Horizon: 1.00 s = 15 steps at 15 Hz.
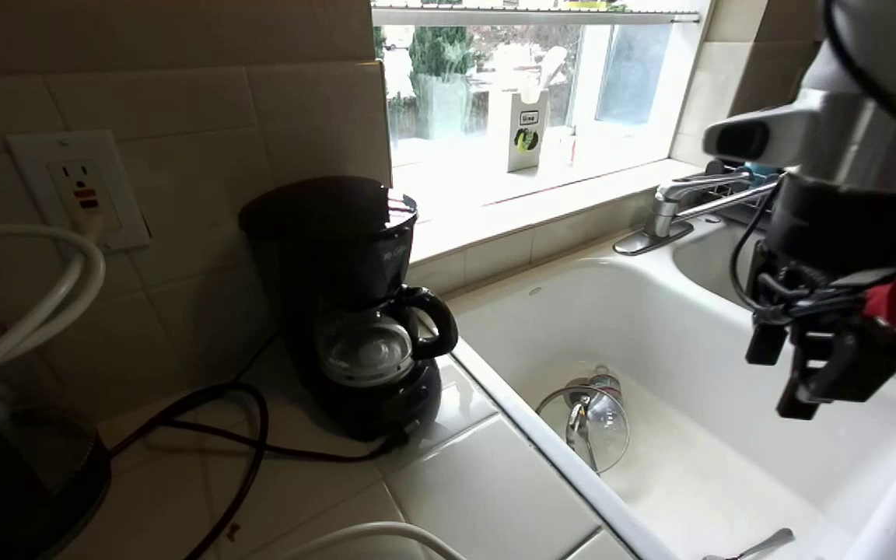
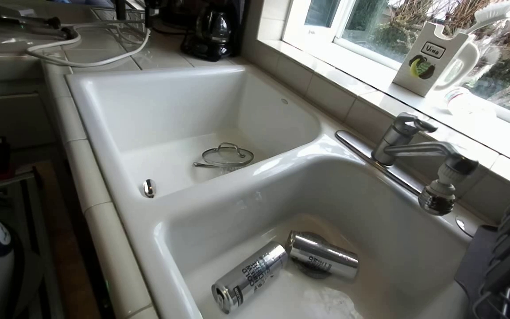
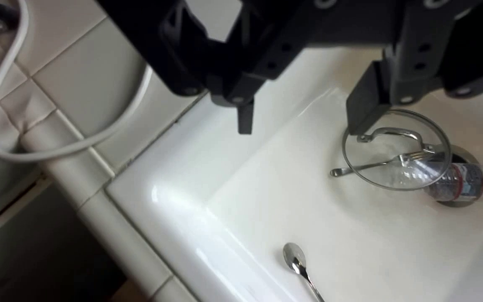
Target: Press a button on the bottom part of the coffee maker
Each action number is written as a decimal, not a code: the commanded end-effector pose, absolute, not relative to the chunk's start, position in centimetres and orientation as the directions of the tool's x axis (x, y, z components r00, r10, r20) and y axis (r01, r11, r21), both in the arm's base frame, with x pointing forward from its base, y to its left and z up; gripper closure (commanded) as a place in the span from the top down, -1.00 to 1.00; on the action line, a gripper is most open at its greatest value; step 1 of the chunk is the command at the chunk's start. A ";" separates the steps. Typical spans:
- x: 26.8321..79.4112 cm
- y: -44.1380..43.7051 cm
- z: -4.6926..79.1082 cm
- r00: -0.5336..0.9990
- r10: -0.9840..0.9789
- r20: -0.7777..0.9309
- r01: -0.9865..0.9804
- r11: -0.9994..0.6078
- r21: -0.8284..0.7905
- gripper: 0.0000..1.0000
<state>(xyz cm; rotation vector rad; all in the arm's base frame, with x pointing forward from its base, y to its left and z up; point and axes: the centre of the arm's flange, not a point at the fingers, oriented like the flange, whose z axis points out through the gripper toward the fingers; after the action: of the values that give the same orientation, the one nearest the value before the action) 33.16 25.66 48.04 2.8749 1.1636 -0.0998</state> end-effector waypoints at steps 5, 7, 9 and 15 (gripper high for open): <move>26.9 17.9 56.7 0.779 0.628 0.001 0.627 -0.778 0.021 1.00; 26.2 16.5 57.8 0.836 0.547 0.037 0.547 -0.837 0.021 1.00; 25.6 15.9 58.8 0.855 0.514 0.075 0.515 -0.857 0.010 1.00; 26.3 16.2 59.3 0.842 0.533 0.080 0.532 -0.846 0.032 0.99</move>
<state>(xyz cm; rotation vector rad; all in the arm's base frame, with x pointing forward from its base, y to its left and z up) 26.35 16.15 59.28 3.0069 0.8694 0.1344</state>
